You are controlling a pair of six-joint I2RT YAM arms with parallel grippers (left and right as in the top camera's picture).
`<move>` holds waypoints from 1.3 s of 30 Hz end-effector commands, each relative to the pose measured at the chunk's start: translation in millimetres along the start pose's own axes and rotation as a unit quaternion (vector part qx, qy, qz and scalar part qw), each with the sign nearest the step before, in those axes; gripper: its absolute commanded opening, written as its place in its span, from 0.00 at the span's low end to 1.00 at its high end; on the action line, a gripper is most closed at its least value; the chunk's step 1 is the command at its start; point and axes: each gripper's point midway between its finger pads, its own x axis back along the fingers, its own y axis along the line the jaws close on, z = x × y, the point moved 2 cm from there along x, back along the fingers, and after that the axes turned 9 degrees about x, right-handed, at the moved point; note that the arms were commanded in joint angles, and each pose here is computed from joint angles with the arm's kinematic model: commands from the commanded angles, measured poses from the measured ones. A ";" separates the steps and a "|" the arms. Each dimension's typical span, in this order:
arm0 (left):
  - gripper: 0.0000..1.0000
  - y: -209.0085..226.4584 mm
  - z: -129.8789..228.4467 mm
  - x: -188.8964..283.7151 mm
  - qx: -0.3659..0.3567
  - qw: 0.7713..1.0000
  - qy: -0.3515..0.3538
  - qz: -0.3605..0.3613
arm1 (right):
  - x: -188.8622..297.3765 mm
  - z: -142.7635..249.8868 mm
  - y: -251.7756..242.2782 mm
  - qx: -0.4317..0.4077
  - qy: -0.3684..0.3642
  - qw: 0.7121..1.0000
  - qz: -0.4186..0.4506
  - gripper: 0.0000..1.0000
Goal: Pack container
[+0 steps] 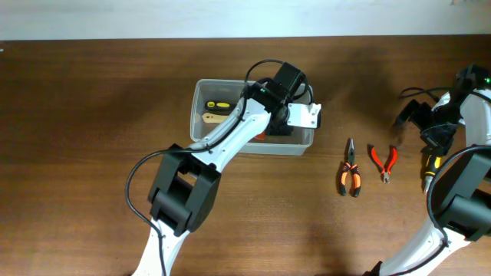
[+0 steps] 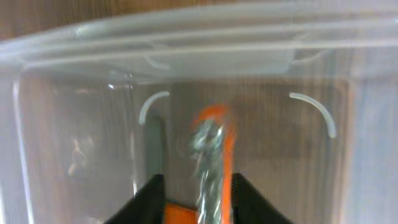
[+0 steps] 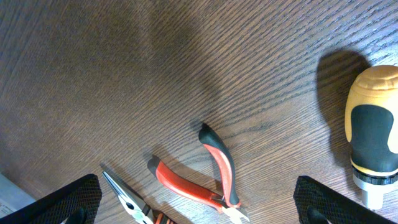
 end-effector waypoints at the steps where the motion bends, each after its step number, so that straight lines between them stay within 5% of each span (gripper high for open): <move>1: 0.47 2.4 -2.5 -5.2 -0.005 1.000 -0.010 -0.004 | 16.1 -3.7 4.5 0.002 -0.022 1.000 -0.005 0.99; 7: 0.64 14.4 -5.7 -1.8 0.013 0.999 -0.010 -0.031 | 16.1 -3.7 4.5 0.002 -0.022 1.000 -0.005 0.99; 14: 0.82 62.7 -15.3 47.2 0.154 0.979 -0.002 -0.137 | 16.1 -3.7 4.5 0.002 -0.022 1.000 -0.005 0.99; 18: 0.98 84.5 -43.7 107.4 0.161 0.970 -0.052 -0.176 | 16.1 -3.6 4.5 0.002 -0.022 1.000 -0.005 0.99; 25: 1.00 86.8 -109.6 197.6 0.218 0.940 -0.203 -0.167 | 16.1 -3.6 4.5 0.002 -0.022 1.000 -0.005 0.99; 32: 0.95 63.9 -66.0 180.2 0.398 0.902 -0.114 -0.119 | 16.1 -3.6 4.5 0.002 -0.022 1.000 -0.005 0.99; 39: 0.95 69.7 1.8 199.6 0.492 0.862 -0.042 -0.113 | 16.1 -4.0 4.7 0.002 -0.023 1.000 -0.006 0.99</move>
